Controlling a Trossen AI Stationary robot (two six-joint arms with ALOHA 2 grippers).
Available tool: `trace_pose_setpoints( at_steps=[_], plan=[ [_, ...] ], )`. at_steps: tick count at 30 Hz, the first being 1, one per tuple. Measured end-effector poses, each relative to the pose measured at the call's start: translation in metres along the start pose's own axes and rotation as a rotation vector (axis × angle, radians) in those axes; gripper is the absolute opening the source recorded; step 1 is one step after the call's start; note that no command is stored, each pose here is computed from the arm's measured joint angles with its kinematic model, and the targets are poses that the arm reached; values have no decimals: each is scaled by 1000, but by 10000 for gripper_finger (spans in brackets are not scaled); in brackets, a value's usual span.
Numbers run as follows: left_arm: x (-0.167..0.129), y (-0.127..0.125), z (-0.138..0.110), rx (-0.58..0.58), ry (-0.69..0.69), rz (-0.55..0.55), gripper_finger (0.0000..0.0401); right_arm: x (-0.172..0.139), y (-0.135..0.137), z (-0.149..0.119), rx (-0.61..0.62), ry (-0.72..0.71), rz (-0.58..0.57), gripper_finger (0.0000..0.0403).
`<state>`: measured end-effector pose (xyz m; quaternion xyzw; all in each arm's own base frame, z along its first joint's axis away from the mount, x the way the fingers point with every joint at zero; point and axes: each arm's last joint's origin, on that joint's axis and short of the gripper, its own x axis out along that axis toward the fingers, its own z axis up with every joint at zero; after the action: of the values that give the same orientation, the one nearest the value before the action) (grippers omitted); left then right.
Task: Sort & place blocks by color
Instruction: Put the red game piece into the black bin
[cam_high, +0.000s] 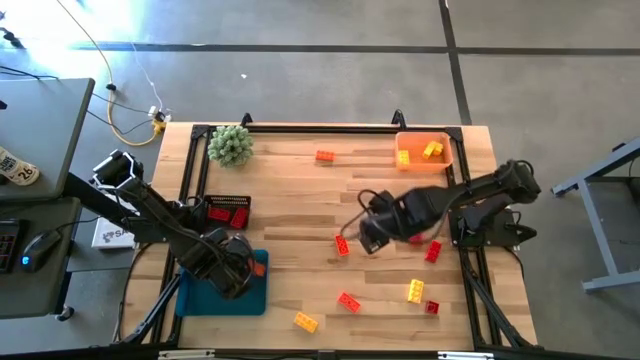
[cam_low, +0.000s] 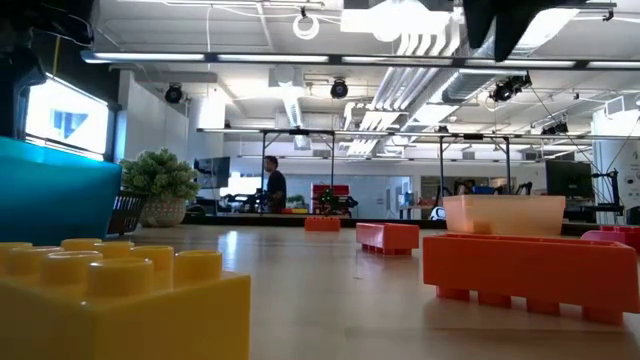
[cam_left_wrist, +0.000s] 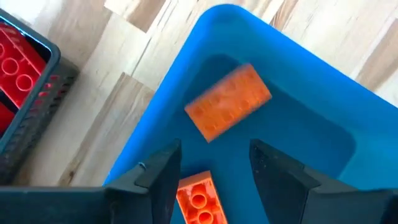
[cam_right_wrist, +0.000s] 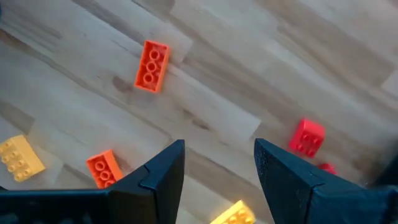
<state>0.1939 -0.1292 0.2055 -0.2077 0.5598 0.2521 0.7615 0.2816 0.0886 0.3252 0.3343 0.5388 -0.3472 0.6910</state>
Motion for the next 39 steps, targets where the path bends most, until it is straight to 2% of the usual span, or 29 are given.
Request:
trace_pose_setpoints(
  at_steps=[9, 18, 24, 31, 39],
  plan=[
    [-4, 4, 6, 10, 6, -23, 169, -6, 3, -45, 148, -105, -24, 181],
    [-24, 16, 16, -9, -76, -102, 168, 29, -9, -78, 243, -105, -152, 181],
    [-41, 31, 25, -71, -171, -152, 168, 47, -18, -84, 253, -66, -231, 181],
    [-61, 46, 32, -147, -299, -227, 168, 55, -22, -80, 252, -68, -264, 181],
    [-74, 53, 45, -169, -445, -288, 168, 66, -33, -68, 177, -42, -335, 181]
  ],
)
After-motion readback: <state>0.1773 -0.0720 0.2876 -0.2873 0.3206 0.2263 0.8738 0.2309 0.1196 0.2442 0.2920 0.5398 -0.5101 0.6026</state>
